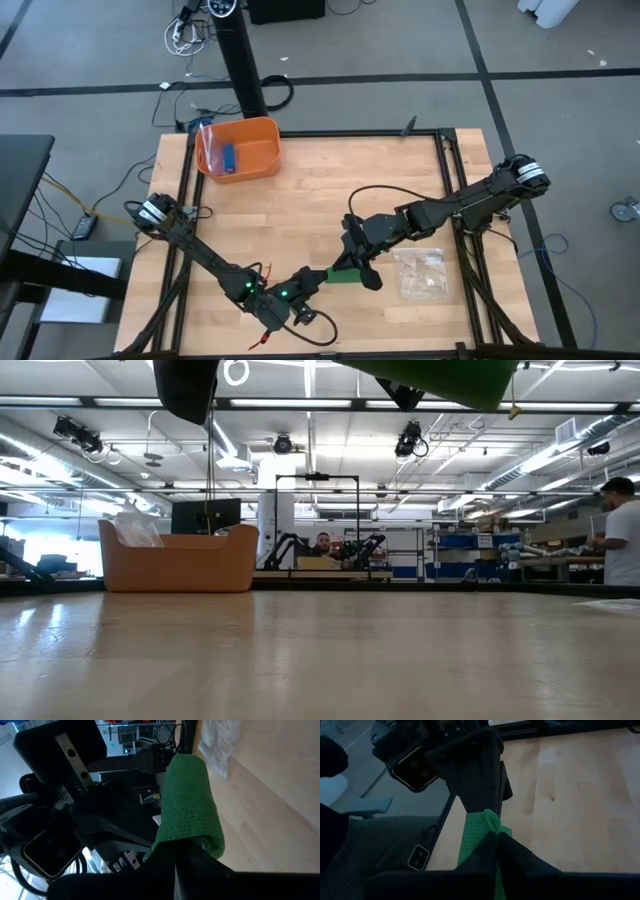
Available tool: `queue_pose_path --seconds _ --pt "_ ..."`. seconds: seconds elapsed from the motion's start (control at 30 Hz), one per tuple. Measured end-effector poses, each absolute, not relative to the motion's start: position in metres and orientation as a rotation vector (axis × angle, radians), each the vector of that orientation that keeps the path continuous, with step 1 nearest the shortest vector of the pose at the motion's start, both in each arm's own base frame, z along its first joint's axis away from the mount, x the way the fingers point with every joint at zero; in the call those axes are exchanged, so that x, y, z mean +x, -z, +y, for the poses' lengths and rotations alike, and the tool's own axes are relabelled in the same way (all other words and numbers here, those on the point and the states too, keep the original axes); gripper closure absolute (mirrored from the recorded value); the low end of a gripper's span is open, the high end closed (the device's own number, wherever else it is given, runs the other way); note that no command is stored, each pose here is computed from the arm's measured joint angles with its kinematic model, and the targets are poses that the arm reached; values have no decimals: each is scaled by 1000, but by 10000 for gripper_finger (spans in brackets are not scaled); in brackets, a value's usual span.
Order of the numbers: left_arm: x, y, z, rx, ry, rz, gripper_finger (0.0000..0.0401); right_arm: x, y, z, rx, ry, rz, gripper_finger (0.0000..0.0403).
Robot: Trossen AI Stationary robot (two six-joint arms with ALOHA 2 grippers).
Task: Roll bandage
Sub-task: Roll the green bandage
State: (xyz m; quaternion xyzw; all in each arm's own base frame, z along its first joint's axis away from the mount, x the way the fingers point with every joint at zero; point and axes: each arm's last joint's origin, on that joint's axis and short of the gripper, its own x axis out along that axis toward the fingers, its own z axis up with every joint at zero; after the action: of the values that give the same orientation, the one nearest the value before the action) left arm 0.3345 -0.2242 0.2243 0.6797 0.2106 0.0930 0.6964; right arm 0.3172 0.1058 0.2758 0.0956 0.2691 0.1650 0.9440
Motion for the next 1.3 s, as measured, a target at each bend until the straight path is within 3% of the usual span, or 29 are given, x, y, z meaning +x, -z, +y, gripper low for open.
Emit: queue_pose_path --seconds 0.77,1.3 --pt "332 -215 -219 1489 -214 548 400 283 -307 115 192 -197 490 402" --pt "335 -248 -238 1488 -233 431 400 292 -304 90 174 -237 517 389"
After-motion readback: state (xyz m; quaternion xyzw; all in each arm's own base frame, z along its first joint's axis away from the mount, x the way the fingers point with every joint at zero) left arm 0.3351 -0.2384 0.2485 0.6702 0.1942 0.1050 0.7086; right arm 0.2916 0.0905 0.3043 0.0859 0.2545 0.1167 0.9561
